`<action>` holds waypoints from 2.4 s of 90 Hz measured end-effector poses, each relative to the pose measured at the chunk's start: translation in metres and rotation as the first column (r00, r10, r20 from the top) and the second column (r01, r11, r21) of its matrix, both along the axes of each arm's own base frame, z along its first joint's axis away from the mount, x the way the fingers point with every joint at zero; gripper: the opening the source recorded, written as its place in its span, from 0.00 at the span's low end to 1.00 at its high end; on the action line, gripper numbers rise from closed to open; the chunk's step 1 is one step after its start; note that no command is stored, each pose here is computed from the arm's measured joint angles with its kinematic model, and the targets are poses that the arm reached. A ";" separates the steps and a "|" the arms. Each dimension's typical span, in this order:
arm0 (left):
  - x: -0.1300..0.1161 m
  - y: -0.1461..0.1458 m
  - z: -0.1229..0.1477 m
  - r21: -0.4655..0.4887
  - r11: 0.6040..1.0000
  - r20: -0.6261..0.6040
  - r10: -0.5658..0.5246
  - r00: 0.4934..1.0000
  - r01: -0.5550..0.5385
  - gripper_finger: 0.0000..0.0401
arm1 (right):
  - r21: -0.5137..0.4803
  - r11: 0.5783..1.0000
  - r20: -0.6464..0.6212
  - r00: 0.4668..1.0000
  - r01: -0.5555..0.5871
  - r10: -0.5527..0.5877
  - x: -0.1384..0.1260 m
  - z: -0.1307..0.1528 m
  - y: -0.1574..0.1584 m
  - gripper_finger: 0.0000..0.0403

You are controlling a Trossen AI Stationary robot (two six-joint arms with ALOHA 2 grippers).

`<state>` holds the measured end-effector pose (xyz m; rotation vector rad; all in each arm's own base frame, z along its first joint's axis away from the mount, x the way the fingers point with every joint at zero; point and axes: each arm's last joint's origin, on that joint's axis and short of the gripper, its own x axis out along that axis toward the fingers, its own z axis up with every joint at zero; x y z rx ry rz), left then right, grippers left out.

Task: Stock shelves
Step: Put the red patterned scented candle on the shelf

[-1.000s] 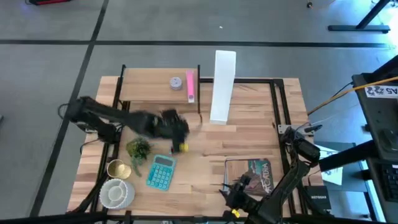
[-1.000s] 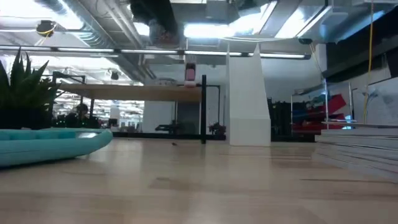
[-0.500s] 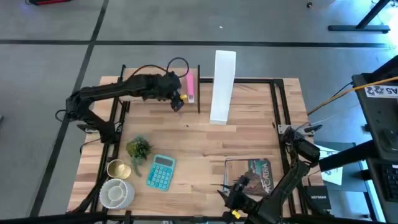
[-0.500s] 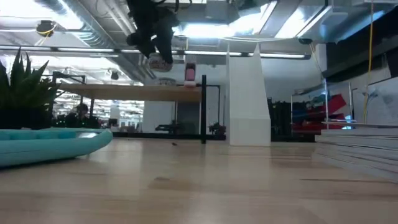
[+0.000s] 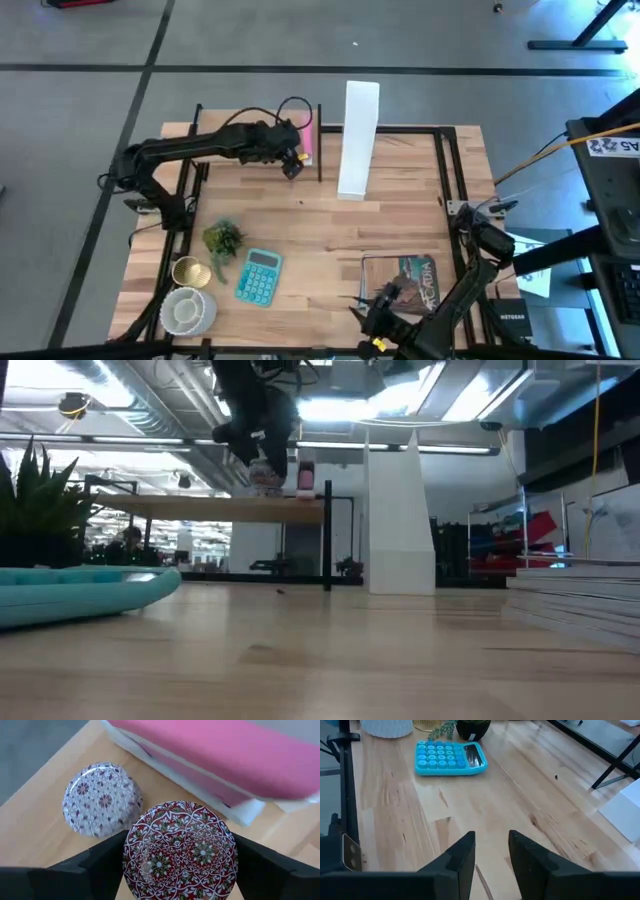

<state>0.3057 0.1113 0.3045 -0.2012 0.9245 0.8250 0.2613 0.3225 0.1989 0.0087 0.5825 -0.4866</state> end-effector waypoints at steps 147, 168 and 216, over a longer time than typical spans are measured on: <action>-0.010 0.026 -0.007 -0.041 0.993 -0.021 0.106 0.994 -0.106 0.74 | 0.020 1.000 -0.014 1.000 -0.013 0.013 0.001 0.000 0.002 0.26; -0.011 0.030 -0.007 -0.072 0.992 -0.005 0.101 0.995 -0.101 0.74 | 0.020 1.000 -0.014 1.000 -0.013 0.013 0.001 0.000 0.002 0.26; 0.003 0.036 -0.019 -0.104 0.993 0.008 0.051 0.999 -0.050 0.74 | 0.025 1.000 -0.011 1.000 -0.015 0.016 0.001 0.000 0.002 0.26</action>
